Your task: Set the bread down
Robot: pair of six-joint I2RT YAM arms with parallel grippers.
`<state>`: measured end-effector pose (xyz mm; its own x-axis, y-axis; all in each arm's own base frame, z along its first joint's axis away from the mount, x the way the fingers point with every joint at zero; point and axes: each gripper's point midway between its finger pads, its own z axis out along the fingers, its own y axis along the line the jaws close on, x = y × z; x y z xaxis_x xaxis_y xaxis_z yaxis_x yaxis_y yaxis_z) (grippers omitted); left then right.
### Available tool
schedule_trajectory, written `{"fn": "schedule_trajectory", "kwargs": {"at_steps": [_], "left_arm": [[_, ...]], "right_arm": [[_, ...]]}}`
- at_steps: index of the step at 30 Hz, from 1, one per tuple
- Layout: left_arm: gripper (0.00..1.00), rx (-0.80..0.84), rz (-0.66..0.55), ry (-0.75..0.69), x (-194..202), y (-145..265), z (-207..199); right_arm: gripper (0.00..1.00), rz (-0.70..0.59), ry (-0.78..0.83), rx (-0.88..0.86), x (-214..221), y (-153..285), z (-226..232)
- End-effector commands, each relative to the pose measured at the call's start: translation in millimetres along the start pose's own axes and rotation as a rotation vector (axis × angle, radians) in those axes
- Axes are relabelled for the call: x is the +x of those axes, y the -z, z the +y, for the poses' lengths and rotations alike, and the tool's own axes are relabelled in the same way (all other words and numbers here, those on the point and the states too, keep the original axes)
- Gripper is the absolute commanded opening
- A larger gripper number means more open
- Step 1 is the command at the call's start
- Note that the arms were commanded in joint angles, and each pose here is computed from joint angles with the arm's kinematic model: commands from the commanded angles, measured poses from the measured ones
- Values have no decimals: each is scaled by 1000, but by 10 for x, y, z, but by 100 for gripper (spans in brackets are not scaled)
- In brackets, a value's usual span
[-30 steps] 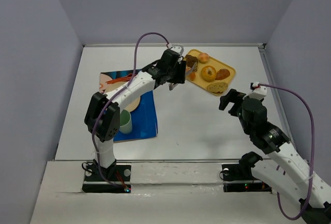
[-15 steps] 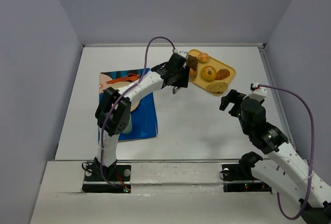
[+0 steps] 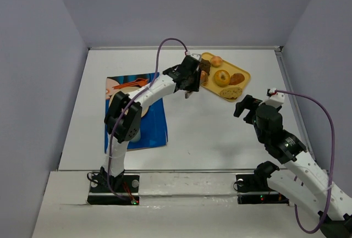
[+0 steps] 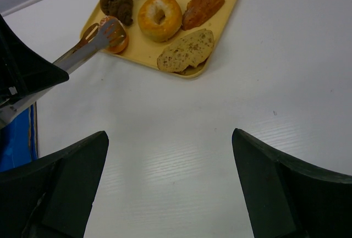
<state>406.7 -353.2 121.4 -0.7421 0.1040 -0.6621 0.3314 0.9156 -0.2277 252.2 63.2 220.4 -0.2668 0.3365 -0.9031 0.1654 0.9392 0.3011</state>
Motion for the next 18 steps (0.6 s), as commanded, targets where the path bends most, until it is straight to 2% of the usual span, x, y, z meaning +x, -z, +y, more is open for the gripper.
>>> {"fn": "schedule_trajectory", "kwargs": {"at_steps": [1, 5, 6, 9, 12, 14, 16, 18], "left_arm": [[25, 48, -175, 25, -594, 628, -181], [24, 32, -234, 50, -663, 946, -106], [24, 21, -284, 68, -760, 1184, -68], [25, -57, -350, 138, -739, 1565, 171], [29, -202, -379, 235, -564, 1863, 566], [28, -303, -315, 274, -287, 1959, 836], [28, -405, -338, 372, -124, 2293, 1135], [30, -456, -327, 425, 43, 2436, 1287]], "right_arm": [[100, -44, -32, 3, -95, -11, 18], [100, -41, -32, -2, -89, -10, 27], [100, -39, -29, -3, -85, -12, 29], [100, -36, -30, -11, -83, -9, 45], [100, -28, -27, -17, -62, -19, 61], [100, -26, -25, -16, -45, -32, 62], [100, -15, -18, -17, -21, -51, 75], [100, -7, -15, -17, 3, -66, 84]]}}
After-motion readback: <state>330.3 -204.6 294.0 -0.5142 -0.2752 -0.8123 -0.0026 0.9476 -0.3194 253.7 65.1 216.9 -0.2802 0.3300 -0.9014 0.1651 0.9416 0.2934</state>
